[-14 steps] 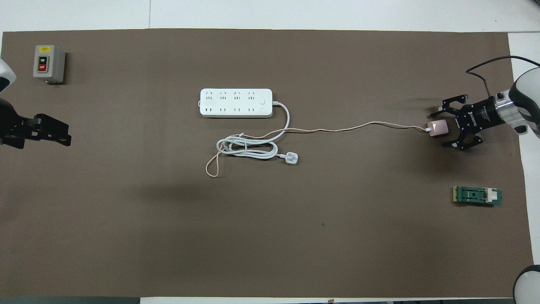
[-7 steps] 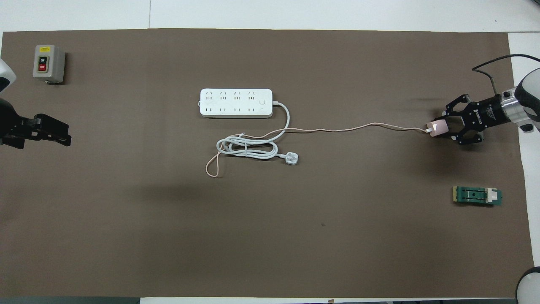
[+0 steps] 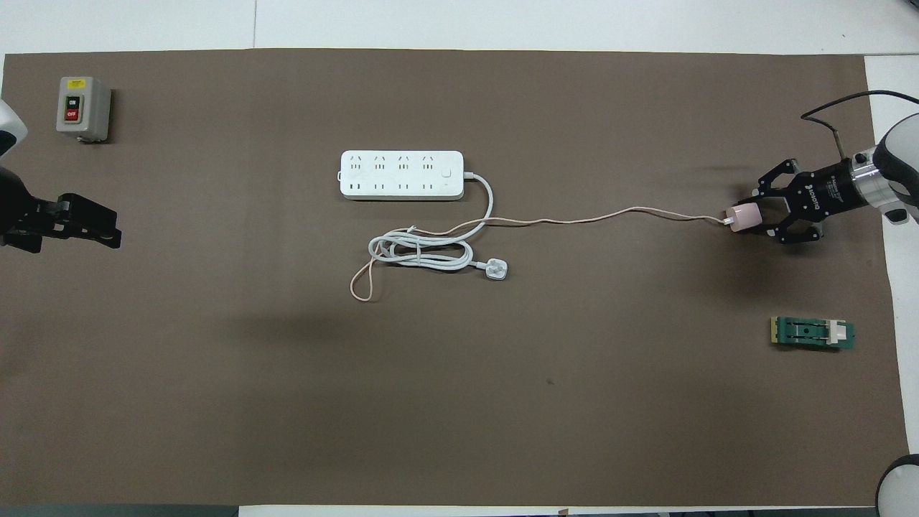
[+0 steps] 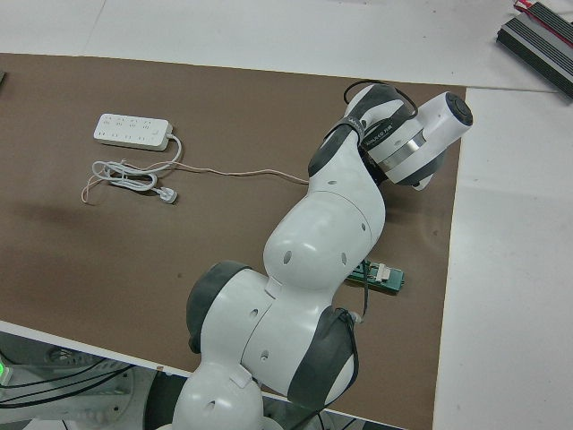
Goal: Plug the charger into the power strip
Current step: 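Lift the pink charger with the right gripper toward the power strip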
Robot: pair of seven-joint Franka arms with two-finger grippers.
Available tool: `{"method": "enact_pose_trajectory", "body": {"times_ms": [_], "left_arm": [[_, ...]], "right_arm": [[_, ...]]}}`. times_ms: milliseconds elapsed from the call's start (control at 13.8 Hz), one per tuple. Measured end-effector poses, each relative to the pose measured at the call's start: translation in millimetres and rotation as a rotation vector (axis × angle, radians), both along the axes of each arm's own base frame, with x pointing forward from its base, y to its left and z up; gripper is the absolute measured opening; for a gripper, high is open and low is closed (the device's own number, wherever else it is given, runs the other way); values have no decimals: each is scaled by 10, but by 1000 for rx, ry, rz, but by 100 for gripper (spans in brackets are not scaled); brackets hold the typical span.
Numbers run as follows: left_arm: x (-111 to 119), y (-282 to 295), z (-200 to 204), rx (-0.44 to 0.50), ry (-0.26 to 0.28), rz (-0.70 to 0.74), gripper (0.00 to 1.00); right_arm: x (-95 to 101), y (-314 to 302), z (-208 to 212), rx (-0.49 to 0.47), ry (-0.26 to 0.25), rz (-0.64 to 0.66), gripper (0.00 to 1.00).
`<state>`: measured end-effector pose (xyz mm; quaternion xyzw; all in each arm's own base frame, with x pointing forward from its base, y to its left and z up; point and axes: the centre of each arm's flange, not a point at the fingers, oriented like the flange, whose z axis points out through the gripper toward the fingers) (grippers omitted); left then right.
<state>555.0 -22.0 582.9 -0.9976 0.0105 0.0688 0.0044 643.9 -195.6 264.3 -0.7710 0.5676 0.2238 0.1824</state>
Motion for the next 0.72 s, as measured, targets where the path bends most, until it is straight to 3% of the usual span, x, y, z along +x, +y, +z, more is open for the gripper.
{"method": "enact_pose_trajectory", "body": {"times_ms": [290,724], "left_arm": [[0,0,0,0,0,0,100],[0,0,0,0,0,0,100]], "right_arm": [[133,804,786,-3,61,23,49],[67,2285,1906,-11,95,-16,49]]}}
